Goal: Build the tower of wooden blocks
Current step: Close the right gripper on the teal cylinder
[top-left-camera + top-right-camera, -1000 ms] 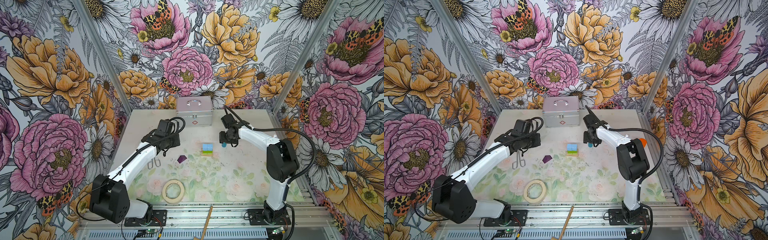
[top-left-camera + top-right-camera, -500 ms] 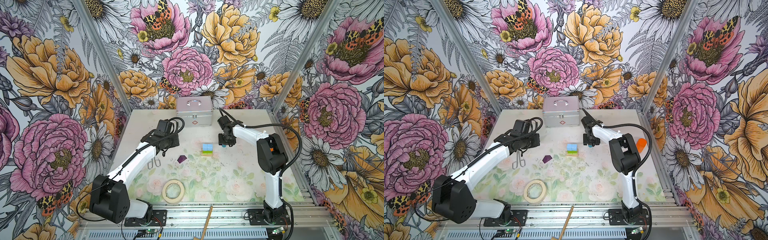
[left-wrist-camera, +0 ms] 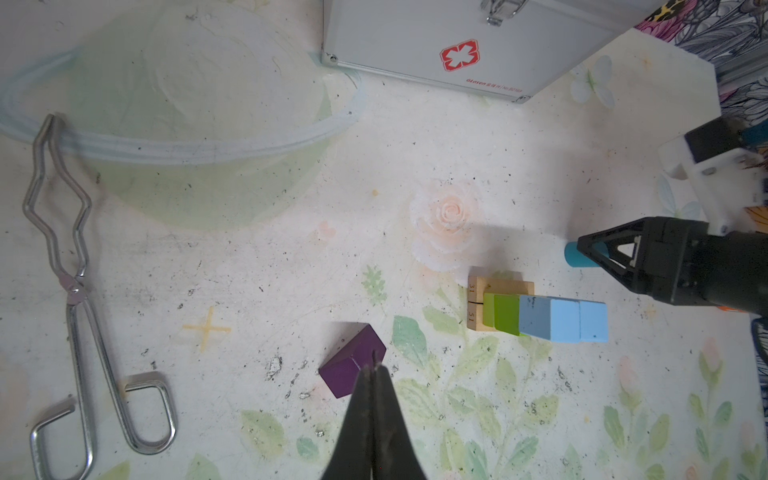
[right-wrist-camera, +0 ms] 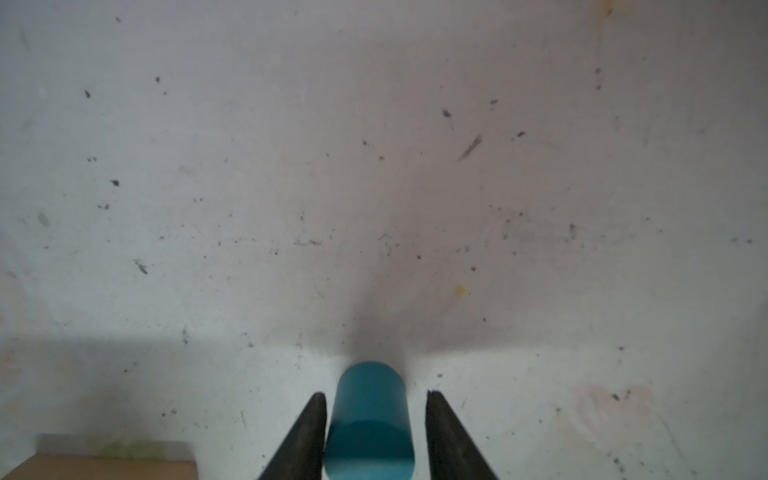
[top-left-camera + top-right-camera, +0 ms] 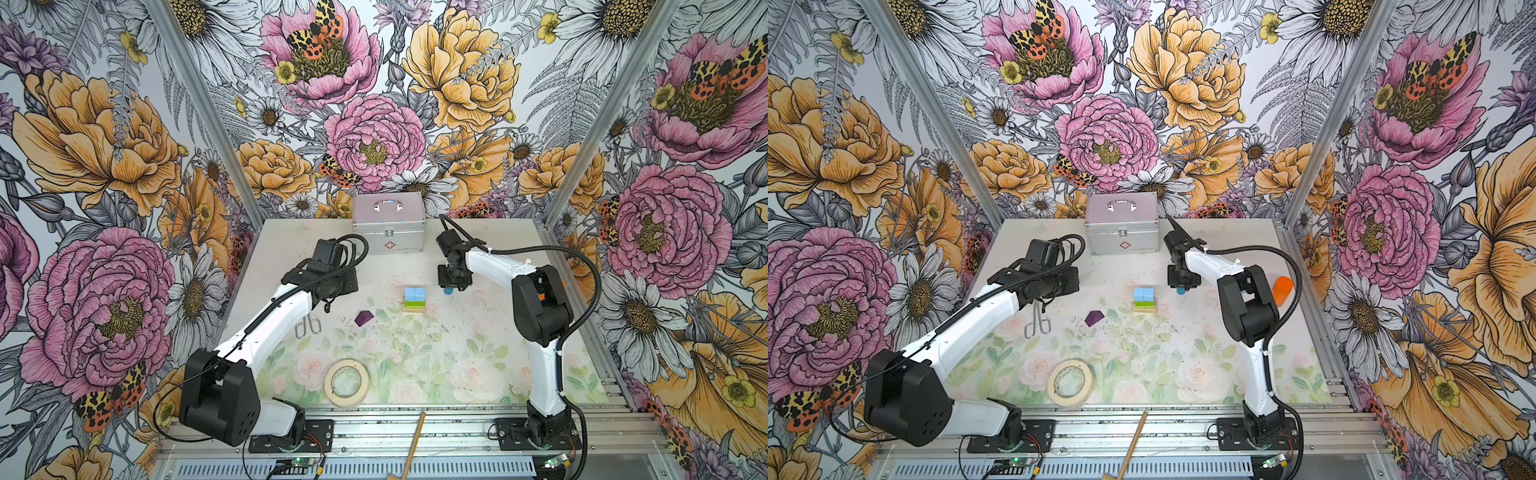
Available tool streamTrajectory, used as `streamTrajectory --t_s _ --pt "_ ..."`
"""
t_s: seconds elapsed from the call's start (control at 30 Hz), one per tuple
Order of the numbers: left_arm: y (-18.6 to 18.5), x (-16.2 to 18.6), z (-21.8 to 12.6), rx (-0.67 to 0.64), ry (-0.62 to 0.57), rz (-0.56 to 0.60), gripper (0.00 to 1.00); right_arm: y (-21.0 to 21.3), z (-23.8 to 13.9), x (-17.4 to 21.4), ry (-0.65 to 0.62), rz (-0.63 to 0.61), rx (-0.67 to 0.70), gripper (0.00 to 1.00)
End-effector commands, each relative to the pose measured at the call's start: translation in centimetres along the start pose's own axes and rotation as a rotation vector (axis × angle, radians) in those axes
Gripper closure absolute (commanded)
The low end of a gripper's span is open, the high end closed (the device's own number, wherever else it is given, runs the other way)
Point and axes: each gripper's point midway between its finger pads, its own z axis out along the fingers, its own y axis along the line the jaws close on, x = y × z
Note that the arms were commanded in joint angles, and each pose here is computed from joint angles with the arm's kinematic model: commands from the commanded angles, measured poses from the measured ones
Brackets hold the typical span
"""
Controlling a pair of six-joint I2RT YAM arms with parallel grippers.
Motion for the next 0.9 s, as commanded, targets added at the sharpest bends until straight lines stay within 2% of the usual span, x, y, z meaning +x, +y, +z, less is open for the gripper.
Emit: streamTrajectory --t_s 0.0,0.23,0.43,0.87 --pt "0.44 -0.07 0.24 -0.011 -0.001 0.007 0.98 0.23 0.45 -0.31 0.007 -0.007 -0.008 0.61" --pt "0.42 -0.04 0.26 -0.011 0.0 0.008 0.98 0.35 0.67 -0.1 0.016 -0.002 -0.014 0.65" --pt "0.47 -0.04 0.26 -0.011 0.0 0.007 0.98 0.34 0.74 0.13 0.023 -0.001 -0.016 0.6" --pt "0.45 0.01 0.32 -0.011 0.002 0.006 0.98 0.16 0.91 0.6 0.033 0.0 -0.012 0.62"
